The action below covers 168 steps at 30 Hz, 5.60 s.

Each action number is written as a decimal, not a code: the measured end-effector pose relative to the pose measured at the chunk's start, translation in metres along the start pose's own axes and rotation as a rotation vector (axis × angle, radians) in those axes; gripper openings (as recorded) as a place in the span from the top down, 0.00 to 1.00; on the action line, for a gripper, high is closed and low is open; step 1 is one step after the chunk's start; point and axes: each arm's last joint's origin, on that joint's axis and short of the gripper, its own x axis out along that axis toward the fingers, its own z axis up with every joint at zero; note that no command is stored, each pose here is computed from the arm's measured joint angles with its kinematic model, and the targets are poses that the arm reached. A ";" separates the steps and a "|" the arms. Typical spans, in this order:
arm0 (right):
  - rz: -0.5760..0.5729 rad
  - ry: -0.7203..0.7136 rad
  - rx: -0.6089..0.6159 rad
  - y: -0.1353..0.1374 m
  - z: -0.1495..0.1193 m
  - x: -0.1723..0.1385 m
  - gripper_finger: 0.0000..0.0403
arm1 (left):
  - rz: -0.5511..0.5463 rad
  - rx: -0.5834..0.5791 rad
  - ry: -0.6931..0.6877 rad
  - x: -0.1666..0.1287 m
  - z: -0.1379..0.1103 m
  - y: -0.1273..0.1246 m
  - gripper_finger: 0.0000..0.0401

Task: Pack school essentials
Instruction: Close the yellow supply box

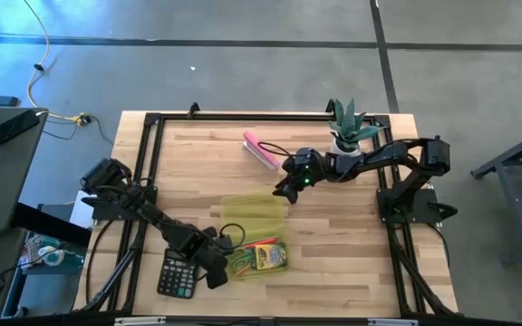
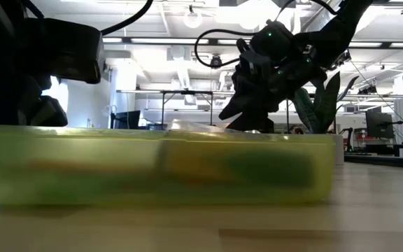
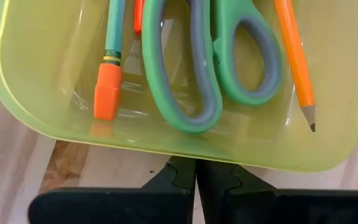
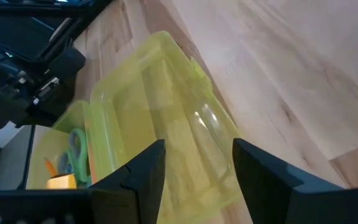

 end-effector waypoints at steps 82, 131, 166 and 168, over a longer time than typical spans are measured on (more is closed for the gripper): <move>-0.378 0.221 -0.132 0.000 -0.040 0.002 0.99 | 0.076 0.083 0.036 -0.003 0.037 0.042 1.00; -0.517 0.121 -0.413 0.047 -0.050 -0.015 1.00 | 0.097 -0.044 0.263 -0.073 0.099 0.168 1.00; -0.598 0.036 -0.606 0.088 -0.033 -0.016 1.00 | -0.524 -0.295 0.137 -0.037 0.133 0.262 1.00; -0.605 0.033 -0.608 0.088 -0.033 -0.016 1.00 | -0.564 -0.294 0.156 -0.031 0.132 0.262 1.00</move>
